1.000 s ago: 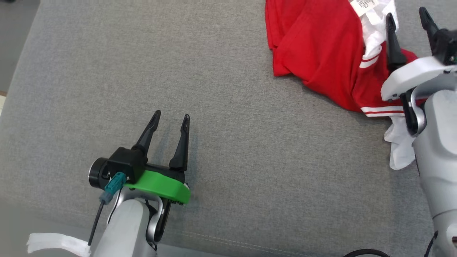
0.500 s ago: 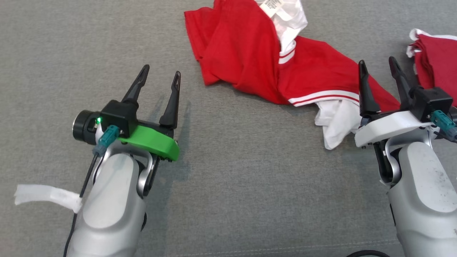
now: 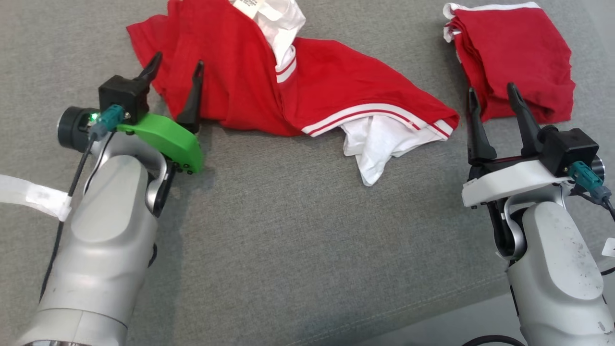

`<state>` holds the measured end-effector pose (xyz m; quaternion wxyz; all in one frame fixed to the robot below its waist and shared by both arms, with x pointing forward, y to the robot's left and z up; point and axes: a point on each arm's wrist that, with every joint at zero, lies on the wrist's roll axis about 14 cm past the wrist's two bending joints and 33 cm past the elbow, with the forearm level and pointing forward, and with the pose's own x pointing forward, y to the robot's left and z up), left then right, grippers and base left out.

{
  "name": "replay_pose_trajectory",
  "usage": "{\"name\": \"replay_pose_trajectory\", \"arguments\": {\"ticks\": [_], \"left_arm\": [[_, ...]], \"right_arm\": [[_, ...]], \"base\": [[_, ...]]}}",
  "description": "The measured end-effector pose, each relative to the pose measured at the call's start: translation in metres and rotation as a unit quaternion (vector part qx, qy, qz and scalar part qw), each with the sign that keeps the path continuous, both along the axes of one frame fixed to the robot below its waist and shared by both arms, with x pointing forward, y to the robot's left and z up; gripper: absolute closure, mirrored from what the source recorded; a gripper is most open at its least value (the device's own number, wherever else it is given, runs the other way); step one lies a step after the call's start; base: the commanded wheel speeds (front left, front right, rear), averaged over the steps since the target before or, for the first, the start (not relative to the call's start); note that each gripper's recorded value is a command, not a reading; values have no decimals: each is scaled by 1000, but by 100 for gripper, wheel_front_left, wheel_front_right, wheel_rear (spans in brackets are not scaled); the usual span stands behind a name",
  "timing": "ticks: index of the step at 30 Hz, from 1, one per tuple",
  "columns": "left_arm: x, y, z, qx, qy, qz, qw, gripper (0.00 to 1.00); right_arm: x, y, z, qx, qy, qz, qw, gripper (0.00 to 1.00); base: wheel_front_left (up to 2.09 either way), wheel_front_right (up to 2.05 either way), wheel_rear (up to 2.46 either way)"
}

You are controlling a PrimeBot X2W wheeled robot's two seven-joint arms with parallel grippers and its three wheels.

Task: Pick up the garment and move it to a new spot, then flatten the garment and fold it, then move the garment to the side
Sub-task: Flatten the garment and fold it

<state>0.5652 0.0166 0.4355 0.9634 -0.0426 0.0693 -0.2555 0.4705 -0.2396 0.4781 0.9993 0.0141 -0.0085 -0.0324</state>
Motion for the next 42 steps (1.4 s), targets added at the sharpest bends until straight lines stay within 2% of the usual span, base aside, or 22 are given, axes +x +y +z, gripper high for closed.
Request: {"name": "replay_pose_trajectory", "arguments": {"ticks": [8, 12, 13, 14, 15, 16, 17, 24, 33, 34, 35, 36, 42], "left_arm": [[6, -7, -46, 4, 62, -3, 998, 0], [8, -3, -50, 5, 71, 1, 997, 0], [8, -2, -50, 5, 71, 3, 997, 17], [8, 0, -49, 5, 70, 5, 997, 52], [9, 0, -47, 3, 67, 5, 998, 63], [10, 0, -43, 1, 62, 5, 998, 86], [10, 0, -43, 1, 62, 5, 998, 100], [-2, 3, -44, -2, 64, 3, 998, 100], [1, 12, -31, -5, 46, 12, 999, 100], [2, 12, -30, -5, 45, 12, 999, 87], [2, 12, -29, -5, 44, 13, 999, 34], [2, 12, -29, -5, 45, 12, 999, 0], [1, 8, -40, 5, 59, 7, 998, 0]], "right_arm": [[-7, -19, -17, -5, 22, -28, 999, 0], [-4, -14, -20, -2, 24, -23, 999, 0], [-2, -12, -20, -1, 24, -21, 999, 0], [-1, -10, -20, -1, 23, -19, 1000, 0], [1, -9, -20, 0, 22, -16, 1000, 0], [2, -7, -19, 1, 20, -14, 1000, 0], [2, -7, -19, 1, 20, -14, 1000, 0], [7, 0, -18, 7, 16, -8, 1000, 0], [10, 5, -16, 7, 13, 0, 1000, 0], [10, 5, -16, 7, 13, 0, 1000, 0], [10, 5, -16, 7, 13, 0, 1000, 0], [9, 5, -16, 7, 14, -1, 1000, 0], [6, 1, -18, 7, 19, -5, 1000, 0]], "base": [[0, 0, 0], [0, 0, 0], [0, 0, 0], [0, 0, 0], [0, 0, 0], [0, 0, 0], [0, 0, 0], [0, 0, 0], [0, 0, 0], [0, 0, 0], [0, 0, 0], [0, 0, 0], [0, 0, 0]]}}
